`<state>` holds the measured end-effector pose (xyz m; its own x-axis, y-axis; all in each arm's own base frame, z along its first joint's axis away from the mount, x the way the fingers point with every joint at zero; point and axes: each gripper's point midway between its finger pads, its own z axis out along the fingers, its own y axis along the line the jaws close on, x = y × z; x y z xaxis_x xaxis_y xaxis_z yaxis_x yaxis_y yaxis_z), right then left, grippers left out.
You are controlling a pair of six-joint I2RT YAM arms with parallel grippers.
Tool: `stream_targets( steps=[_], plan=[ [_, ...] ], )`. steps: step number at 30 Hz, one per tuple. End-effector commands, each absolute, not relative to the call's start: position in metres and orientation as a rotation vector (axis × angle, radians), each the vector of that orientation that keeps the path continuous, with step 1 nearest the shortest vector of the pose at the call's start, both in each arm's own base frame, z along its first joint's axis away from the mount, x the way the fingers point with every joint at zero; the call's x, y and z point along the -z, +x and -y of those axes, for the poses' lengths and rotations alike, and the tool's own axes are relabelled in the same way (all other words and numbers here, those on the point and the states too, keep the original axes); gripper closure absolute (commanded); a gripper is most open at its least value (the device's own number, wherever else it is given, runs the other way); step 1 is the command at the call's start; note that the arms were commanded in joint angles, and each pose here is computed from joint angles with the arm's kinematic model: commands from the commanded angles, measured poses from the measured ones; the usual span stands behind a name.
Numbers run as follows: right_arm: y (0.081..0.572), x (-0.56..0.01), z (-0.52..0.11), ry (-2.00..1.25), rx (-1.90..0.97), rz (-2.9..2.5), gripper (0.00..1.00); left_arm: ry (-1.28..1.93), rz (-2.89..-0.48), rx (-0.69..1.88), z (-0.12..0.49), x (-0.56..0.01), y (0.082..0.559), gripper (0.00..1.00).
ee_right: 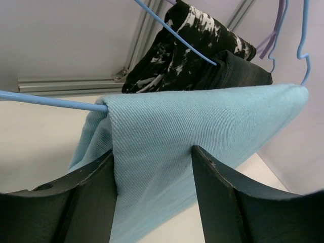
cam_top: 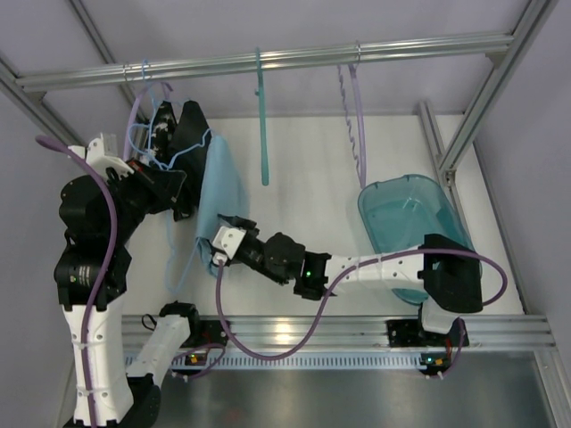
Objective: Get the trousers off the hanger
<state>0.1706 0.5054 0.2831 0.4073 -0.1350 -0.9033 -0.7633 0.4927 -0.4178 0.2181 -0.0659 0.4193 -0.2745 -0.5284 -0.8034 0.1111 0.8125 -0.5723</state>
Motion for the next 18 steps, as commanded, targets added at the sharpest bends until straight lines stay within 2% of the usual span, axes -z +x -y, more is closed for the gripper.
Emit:
stream_targets(
  steps=[1,6,10,12,13,15,17,18],
  plan=[
    [0.190,-0.327,-0.495,-0.873,-0.500,-1.081,0.43,-0.221,-1.478,0.701,0.072,-0.497,0.203,1.00],
    [0.205,-0.329,-0.490,-0.857,-0.484,-1.092,0.43,-0.212,-1.485,0.706,0.074,-0.495,0.202,1.00],
    [0.215,-0.331,-0.484,-0.857,-0.480,-1.100,0.52,-0.204,-1.488,0.709,0.075,-0.494,0.202,1.00],
    [0.220,-0.333,-0.482,-0.854,-0.465,-1.094,0.62,-0.200,-1.496,0.719,0.077,-0.492,0.202,1.00],
    [0.222,-0.332,-0.483,-0.857,-0.461,-1.095,0.74,-0.201,-1.499,0.727,0.077,-0.491,0.202,1.00],
    [0.226,-0.338,-0.484,-0.848,-0.459,-1.088,0.89,-0.204,-1.509,0.736,0.079,-0.488,0.203,1.00],
    [0.226,-0.344,-0.487,-0.850,-0.463,-1.077,1.00,-0.204,-1.516,0.739,0.079,-0.484,0.204,1.00],
    [0.225,-0.346,-0.487,-0.854,-0.465,-1.068,1.00,-0.208,-1.518,0.734,0.078,-0.483,0.204,1.00]
  ],
)
